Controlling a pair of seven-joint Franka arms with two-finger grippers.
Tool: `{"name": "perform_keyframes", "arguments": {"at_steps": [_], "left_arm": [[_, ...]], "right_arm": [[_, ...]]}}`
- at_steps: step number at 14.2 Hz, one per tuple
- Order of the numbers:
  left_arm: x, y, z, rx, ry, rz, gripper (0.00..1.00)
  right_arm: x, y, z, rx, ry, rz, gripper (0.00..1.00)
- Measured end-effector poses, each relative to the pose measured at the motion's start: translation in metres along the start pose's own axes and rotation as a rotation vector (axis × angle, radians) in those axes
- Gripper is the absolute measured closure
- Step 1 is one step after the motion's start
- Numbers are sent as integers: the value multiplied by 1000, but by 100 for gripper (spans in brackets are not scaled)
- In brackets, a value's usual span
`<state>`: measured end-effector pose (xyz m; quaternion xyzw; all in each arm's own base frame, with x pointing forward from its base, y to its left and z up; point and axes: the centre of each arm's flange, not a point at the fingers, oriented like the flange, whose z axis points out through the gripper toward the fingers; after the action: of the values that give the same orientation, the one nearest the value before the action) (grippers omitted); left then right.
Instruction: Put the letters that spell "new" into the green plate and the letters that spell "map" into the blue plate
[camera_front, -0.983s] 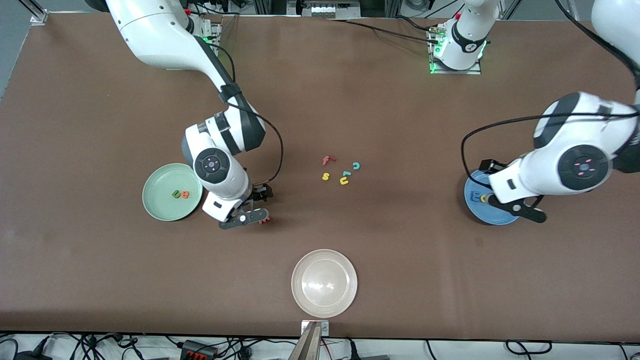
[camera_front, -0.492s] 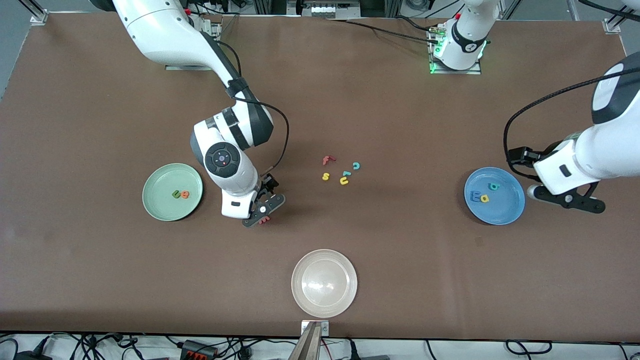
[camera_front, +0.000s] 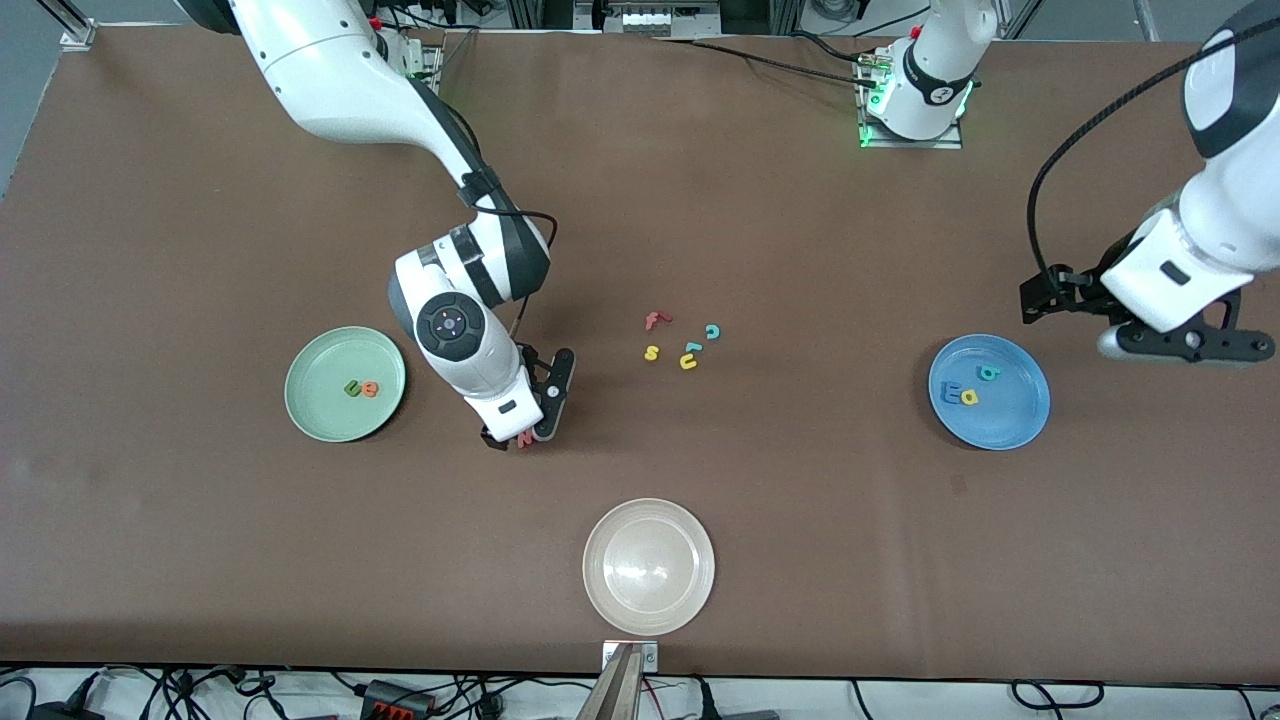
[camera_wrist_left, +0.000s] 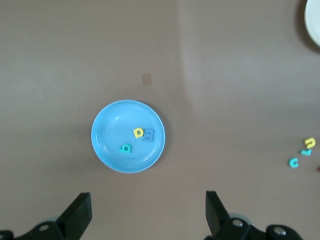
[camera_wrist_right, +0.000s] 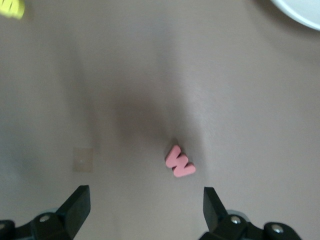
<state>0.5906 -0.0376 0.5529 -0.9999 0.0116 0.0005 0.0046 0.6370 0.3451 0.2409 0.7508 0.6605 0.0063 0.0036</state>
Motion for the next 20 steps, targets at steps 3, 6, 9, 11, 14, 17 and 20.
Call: {"name": "perform_keyframes", "arguments": {"at_steps": [3,6,9,11,14,17,20], "left_arm": [[-20,-27,-5,-21,26,-56,0],[-33,-30,-18,-24,38,-62,0],[-40,-29,-17,-24,13,-52,0],[-40,-26,-15,-24,5,-24,0],[-41,-33,-14,-24,-2,-11,0],[-41,-33,-9,-24,-22,-9,0],[-39,-31,-7,-23,-27,-3,0]], "right_arm": [[0,1,15,-1,-1,-156,0],[2,5,23,-24,-14,-324,0],[6,10,27,-58,-52,-411,0],[8,9,33,-59,-57,-426,0],[5,9,50,-54,-60,-433,0],[2,11,58,-53,-62,-433,0],[1,11,60,-52,-64,-432,4]]}}
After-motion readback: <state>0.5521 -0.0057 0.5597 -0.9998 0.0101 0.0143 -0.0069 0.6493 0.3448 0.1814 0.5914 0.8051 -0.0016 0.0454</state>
